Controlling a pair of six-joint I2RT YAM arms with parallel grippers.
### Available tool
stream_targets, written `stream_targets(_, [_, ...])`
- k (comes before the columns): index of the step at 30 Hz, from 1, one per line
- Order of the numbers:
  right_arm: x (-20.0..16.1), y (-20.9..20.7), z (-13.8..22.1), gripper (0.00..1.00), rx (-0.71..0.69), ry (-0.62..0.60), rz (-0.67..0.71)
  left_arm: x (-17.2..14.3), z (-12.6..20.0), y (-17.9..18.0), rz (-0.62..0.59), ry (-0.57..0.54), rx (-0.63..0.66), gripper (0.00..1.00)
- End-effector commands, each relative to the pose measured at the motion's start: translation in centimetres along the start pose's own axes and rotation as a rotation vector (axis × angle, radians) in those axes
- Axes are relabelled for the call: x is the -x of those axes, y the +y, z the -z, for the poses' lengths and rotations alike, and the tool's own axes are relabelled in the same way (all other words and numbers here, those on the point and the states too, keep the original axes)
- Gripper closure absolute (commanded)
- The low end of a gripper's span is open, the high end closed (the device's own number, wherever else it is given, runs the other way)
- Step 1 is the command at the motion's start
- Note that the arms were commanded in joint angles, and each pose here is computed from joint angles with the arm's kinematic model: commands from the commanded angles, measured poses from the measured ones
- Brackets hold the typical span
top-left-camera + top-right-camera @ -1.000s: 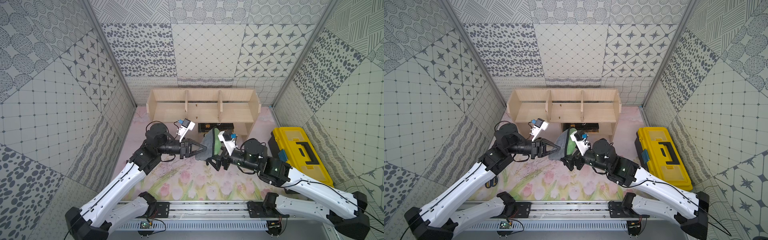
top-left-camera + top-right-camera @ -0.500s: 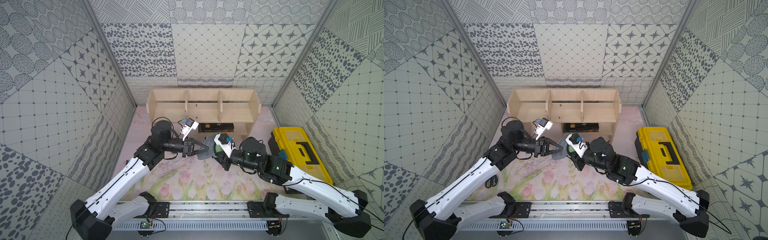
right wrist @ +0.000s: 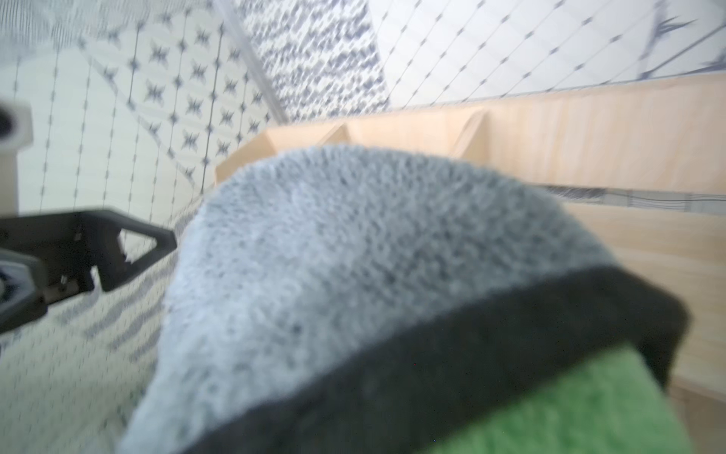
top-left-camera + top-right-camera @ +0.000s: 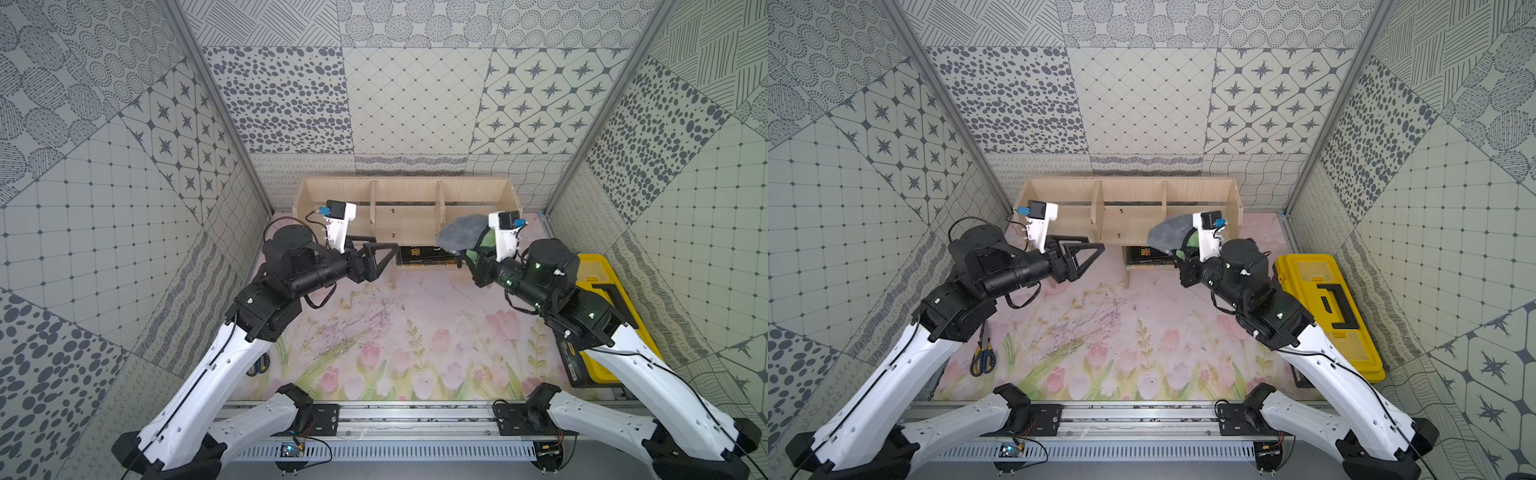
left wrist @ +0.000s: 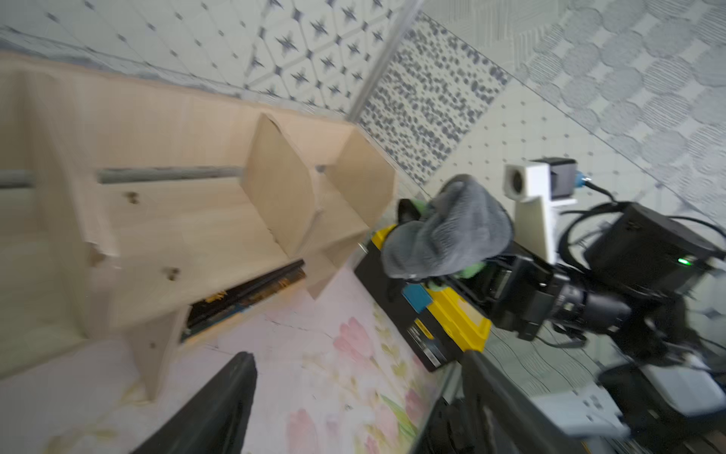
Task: Wipe the bookshelf clean with a cloth
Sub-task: Adjust the cleaning item, then hold the shelf at the center of the board.
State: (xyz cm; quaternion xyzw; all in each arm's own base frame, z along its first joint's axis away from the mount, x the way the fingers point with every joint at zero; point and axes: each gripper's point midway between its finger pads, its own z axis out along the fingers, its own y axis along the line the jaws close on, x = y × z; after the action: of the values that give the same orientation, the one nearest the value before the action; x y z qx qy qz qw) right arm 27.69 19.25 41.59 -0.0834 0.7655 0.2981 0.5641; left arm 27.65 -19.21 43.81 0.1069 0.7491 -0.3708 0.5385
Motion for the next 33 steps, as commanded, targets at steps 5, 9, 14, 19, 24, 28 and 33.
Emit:
stream_targets(5, [1.7, -6.6, -3.8, 1.00, -0.093, 0.120, -0.294, 3.8, 4.6, 19.3, 0.061, -0.196, 0.761, 0.01])
stream_targets(9, [0.9, -9.1, -7.2, 1.00, -0.131, 0.178, -0.301, 3.6, 5.4, 23.5, 0.157, -0.217, 0.830, 0.00])
stream_targets(14, [-1.7, -11.4, -10.9, 1.00, -0.180, 0.284, -0.292, 2.7, 5.8, 28.2, 0.183, -0.189, 0.952, 0.00])
stream_targets(19, [-5.3, -13.2, -12.7, 1.00, -0.272, 0.405, -0.203, 0.9, 2.4, 29.7, 0.197, -0.144, 0.837, 0.01])
stream_targets(24, [-5.6, -12.6, -12.1, 0.54, -0.401, 0.448, 0.044, -0.9, 0.1, 29.8, 0.234, -0.118, 0.731, 0.00])
stream_targets(28, [-4.5, -11.8, -11.3, 0.40, -0.488, 0.434, 0.155, -1.6, -0.3, 30.0, 0.251, -0.104, 0.718, 0.26])
stream_targets(33, [-3.4, -12.3, -10.1, 0.20, -0.537, 0.398, 0.162, -2.5, -0.3, 30.5, 0.254, -0.082, 0.751, 0.55])
